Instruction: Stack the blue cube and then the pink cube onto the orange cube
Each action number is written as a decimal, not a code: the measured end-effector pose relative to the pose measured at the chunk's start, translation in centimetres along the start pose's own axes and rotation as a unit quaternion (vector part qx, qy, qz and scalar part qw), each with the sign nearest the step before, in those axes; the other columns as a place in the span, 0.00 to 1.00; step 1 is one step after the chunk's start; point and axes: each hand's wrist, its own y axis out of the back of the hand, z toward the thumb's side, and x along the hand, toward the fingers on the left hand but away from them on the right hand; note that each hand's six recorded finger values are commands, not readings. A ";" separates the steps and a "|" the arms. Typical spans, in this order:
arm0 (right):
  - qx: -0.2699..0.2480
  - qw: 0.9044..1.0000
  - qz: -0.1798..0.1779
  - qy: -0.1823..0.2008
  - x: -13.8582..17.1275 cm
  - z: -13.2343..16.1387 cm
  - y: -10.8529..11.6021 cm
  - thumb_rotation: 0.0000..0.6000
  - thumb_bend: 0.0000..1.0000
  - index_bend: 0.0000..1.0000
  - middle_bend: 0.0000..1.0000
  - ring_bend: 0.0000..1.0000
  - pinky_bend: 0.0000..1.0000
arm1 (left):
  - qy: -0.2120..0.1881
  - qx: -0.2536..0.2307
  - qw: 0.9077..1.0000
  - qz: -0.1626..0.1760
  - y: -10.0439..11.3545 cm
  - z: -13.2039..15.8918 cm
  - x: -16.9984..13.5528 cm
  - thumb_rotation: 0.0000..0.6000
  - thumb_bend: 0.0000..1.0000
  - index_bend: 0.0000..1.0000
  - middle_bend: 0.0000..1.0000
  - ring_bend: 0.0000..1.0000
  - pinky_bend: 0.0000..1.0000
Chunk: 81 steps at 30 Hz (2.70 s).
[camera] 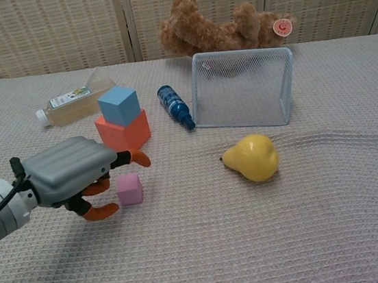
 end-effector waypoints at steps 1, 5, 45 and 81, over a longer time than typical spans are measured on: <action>0.000 1.000 0.000 0.000 0.0 0.0 0.0 1.00 0.08 0.00 0.00 0.00 0.00 | 0.000 -0.006 1.000 0.001 0.1 0.2 0.1 1.00 0.33 0.18 1.00 1.00 1.00; -0.001 1.000 -0.001 0.001 0.1 0.0 0.1 1.00 0.08 0.00 0.00 0.00 0.00 | 0.005 -0.017 1.000 0.004 0.2 0.6 0.6 1.00 0.33 0.18 1.00 1.00 1.00; -0.001 1.000 -0.006 -0.001 0.3 -0.1 0.4 1.00 0.08 0.00 0.00 0.00 0.00 | 0.057 0.003 0.998 -0.006 -1.0 -1.1 1.2 1.00 0.33 0.57 1.00 1.00 1.00; 0.000 1.000 -0.003 -0.005 0.1 -0.2 0.2 1.00 0.08 0.00 0.00 0.00 0.00 | 0.083 0.276 0.947 0.144 13.5 -7.1 1.0 1.00 0.33 0.64 1.00 1.00 1.00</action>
